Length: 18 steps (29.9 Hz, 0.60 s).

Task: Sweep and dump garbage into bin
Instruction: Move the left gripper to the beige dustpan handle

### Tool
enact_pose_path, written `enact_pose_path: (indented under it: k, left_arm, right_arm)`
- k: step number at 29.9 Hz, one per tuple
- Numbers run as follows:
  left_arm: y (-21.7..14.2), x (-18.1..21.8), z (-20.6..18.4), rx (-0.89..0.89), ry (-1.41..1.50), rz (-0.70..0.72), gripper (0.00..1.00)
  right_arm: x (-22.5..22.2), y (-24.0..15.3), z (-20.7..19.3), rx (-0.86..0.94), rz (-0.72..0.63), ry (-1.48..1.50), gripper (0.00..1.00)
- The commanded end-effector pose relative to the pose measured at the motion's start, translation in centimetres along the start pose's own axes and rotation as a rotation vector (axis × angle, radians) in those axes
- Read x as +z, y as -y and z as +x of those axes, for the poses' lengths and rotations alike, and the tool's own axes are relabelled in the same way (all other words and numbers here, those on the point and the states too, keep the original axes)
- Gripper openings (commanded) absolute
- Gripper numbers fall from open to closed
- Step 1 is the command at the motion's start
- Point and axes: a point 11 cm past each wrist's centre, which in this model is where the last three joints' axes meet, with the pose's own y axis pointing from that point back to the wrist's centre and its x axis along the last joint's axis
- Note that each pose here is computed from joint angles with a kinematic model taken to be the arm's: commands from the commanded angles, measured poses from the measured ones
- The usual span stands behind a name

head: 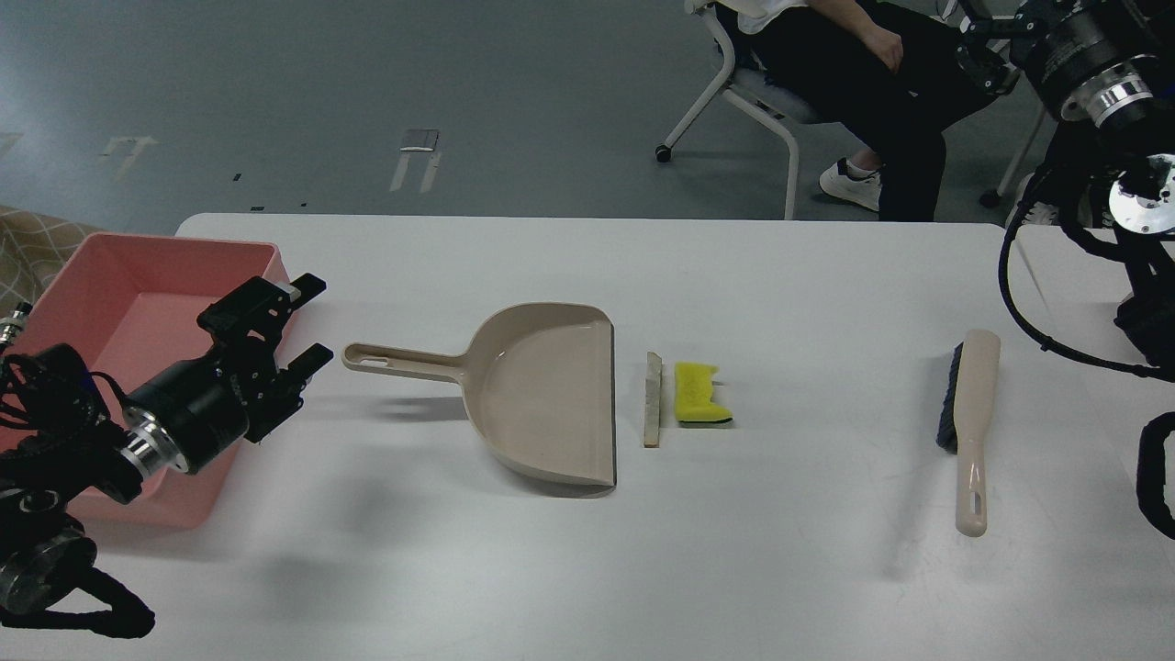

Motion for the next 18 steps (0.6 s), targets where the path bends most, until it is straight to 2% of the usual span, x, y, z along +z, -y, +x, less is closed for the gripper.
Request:
enact_pose_path:
  k: [1,8,18]
  left_arm:
    - [-1.1,-2.2,-0.6,0.032,-0.024,0.053,0.94]
    - [-1.6,-4.7,-3.1,0.091,-0.069,0.083,0.95]
    - [0.2,-5.8,-7.0,0.089,-0.139,0.057,0.94]
  right_arm:
    - [0.1,-0.1,0.1,0.003,-0.001,0.0,1.0]
    - [0.3,-0.2,0.3,0.015,-0.007,0.0,1.0]
    - [0.5,-0.2,0.2,0.013,-0.009,0.003,1.0]
